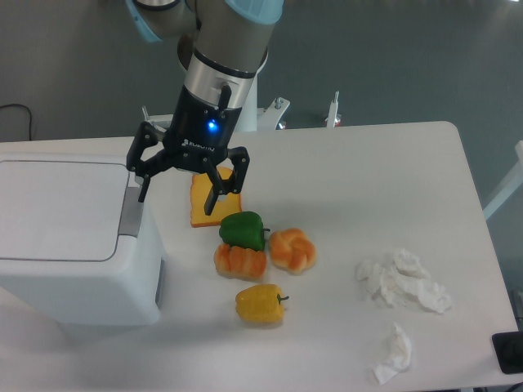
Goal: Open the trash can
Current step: 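Lower the gripper fingers onto the lid edge and press it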
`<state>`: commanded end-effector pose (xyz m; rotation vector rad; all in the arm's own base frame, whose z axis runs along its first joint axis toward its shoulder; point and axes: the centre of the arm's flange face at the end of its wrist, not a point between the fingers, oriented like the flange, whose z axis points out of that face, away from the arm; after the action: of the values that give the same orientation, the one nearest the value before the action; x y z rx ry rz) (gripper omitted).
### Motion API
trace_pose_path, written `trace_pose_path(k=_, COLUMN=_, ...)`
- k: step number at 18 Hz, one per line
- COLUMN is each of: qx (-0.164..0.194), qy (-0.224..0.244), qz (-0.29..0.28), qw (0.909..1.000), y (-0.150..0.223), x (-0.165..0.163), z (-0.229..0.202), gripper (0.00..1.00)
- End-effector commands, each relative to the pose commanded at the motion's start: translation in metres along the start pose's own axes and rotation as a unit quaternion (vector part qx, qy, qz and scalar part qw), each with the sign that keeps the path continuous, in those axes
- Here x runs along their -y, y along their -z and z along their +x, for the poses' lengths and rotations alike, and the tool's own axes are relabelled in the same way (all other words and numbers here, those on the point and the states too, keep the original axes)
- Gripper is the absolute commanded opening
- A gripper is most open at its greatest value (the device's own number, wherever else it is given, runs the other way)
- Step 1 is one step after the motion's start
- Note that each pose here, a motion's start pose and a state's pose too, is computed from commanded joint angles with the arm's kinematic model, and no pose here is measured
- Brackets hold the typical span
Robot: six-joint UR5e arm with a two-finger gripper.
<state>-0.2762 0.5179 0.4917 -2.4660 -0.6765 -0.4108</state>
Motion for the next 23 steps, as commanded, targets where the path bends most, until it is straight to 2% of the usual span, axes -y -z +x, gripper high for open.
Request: trace_pose_path(k=23, qx=-0.005, qy=-0.003, qz=-0.015, qw=0.9999, y=-0.019, x=-0.001, z=-0.002, gripper=1.0)
